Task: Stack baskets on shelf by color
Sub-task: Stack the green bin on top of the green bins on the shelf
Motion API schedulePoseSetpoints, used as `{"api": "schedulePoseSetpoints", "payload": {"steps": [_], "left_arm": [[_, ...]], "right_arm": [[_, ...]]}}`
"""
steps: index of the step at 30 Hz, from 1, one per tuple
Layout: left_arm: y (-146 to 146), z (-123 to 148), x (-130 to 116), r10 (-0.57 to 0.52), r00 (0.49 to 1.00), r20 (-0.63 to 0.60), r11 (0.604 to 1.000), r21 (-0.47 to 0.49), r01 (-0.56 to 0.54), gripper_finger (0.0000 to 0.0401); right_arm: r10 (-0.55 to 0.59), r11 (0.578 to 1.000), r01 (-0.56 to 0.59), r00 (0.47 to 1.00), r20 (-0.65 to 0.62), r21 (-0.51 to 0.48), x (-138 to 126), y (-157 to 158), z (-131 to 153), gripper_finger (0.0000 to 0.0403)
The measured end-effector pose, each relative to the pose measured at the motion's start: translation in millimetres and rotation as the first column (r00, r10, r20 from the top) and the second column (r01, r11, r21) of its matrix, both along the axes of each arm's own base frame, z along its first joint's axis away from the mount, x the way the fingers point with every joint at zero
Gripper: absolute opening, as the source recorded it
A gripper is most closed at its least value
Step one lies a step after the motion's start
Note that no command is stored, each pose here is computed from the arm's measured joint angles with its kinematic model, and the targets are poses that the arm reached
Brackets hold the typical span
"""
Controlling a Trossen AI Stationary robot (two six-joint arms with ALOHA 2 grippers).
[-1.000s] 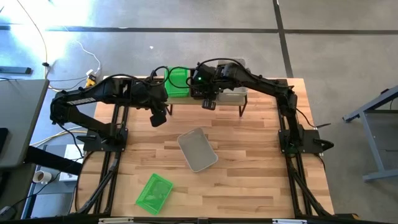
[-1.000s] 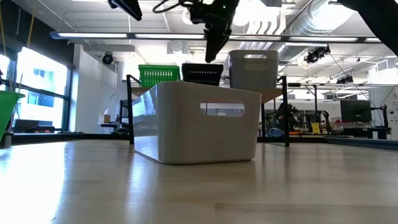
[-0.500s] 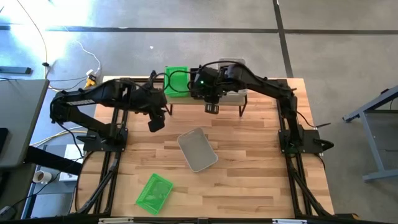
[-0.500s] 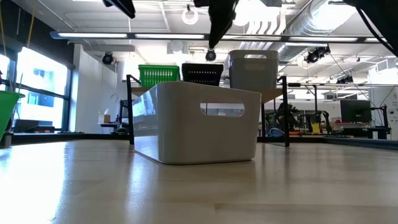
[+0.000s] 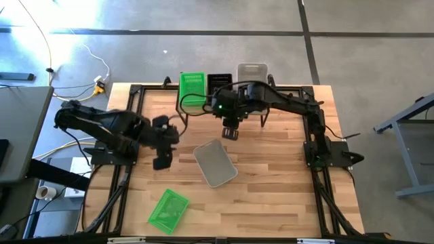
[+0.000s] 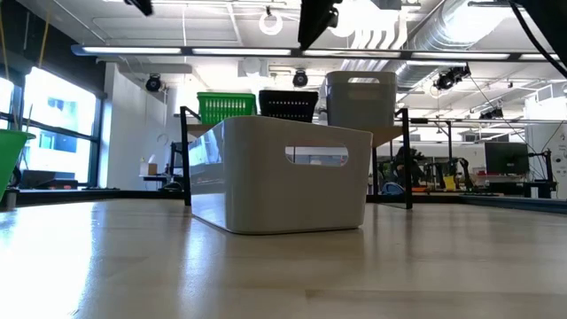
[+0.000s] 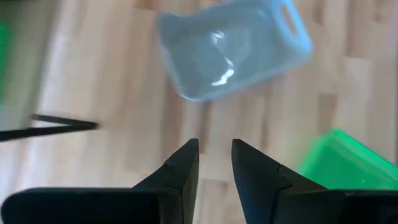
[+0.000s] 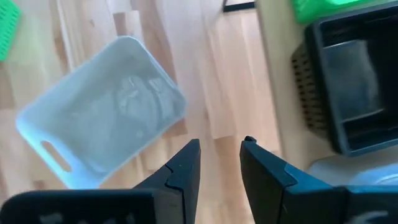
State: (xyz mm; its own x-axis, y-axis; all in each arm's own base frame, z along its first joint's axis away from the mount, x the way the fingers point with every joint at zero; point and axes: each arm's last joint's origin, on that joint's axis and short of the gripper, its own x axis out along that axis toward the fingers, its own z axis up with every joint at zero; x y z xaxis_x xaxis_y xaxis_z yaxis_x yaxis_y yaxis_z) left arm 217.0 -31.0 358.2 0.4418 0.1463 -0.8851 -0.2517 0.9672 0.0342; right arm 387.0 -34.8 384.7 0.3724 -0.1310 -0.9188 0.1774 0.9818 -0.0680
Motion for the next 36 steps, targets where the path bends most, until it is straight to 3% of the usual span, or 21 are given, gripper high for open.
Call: {"api": "schedulePoseSetpoints", "payload": {"steps": [10,16,21,32,36], "left_arm": [[-60.3,-15.6,-13.7,-0.138,0.99,-0.009,0.985,-0.104,0.136,0.0086],[-90.3,-28.7,-28.5,-0.175,0.984,-0.047,0.967,-0.198,0.162,0.0086],[-112.7,-41.0,-39.4,-0.212,0.976,-0.049,0.946,-0.259,0.193,0.0086],[-139.0,-60.2,-49.2,-0.148,0.989,-0.012,0.916,-0.379,0.133,0.0087],[-148.0,-64.4,-50.8,-0.157,0.988,-0.01,0.908,-0.394,0.141,0.0105]], "right_arm": [[-0.171,0.981,0.167,0.985,0.026,0.097,1.7,28.2,0.2,0.0099],[-0.206,0.97,0.199,0.978,0.032,0.137,1.5,53.6,0.3,0.0099],[-0.254,0.962,0.246,0.966,0.056,0.12,0.8,71.0,0.7,0.0099],[-0.283,0.955,0.274,0.956,0.075,0.11,-1.3,88.4,0.9,0.0099],[-0.289,0.955,0.281,0.954,0.083,0.093,-1.4,89.2,1.0,0.0099]]}}
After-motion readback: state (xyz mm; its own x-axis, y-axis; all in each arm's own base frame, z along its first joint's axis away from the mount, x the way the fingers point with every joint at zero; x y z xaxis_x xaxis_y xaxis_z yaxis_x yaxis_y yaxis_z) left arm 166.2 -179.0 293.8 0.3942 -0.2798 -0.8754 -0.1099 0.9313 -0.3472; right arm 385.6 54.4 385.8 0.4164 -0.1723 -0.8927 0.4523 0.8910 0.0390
